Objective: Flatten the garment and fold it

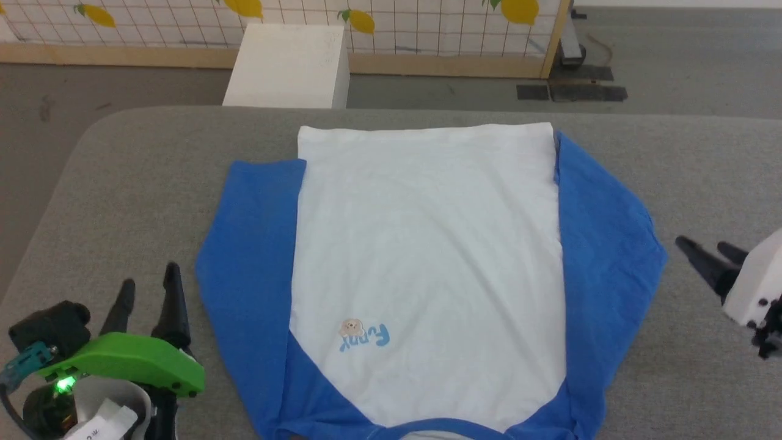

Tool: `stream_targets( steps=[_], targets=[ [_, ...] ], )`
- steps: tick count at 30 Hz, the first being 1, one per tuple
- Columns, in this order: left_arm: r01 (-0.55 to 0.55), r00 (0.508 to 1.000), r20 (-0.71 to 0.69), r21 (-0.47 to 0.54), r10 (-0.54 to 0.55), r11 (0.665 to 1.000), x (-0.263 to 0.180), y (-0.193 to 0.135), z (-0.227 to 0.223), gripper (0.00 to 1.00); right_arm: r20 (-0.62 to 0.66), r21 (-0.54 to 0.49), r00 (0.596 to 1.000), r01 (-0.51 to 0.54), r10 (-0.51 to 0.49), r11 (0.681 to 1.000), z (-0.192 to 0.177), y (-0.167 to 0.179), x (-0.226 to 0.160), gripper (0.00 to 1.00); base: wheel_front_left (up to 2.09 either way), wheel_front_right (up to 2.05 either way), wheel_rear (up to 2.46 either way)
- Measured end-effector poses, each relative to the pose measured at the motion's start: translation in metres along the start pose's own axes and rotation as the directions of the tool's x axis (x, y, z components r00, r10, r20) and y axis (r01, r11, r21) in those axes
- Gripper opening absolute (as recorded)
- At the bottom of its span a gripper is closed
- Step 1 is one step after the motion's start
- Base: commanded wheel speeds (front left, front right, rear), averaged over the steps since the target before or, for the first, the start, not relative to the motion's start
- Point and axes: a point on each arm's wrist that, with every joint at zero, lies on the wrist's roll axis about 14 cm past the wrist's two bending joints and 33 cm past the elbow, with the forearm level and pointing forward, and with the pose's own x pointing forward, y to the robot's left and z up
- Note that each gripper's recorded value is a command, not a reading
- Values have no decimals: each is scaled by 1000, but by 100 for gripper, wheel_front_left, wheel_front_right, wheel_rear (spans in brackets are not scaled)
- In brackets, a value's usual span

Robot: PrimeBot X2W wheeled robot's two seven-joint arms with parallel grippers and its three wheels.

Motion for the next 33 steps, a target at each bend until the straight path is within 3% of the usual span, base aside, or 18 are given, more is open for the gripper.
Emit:
stream_targets(
  steps=[6,14,23,28,32,33],
  targets=[
    [39,966,253,30,-46,999,24,-9,29,100,77,-5,994,80,-79,997,44,-19,38,100,0,0,0],
    [44,946,315,113,-78,993,55,-17,25,100,-13,-144,984,176,-180,974,63,-35,104,100,0,0,0],
    [5,956,288,157,-51,988,77,-9,2,100,-223,-274,954,134,-199,952,22,-28,176,100,0,0,0],
    [-15,963,267,178,-34,984,82,-2,-9,100,-347,-335,914,89,-210,938,-14,-25,197,100,0,0,0],
    [-26,967,254,180,-21,983,82,3,-16,100,-410,-357,886,64,-218,932,-19,-23,202,100,0,0,0],
    [-30,967,253,183,-18,983,82,4,-16,100,-423,-348,880,66,-219,935,-19,-25,201,38,0,0,0]
  ],
)
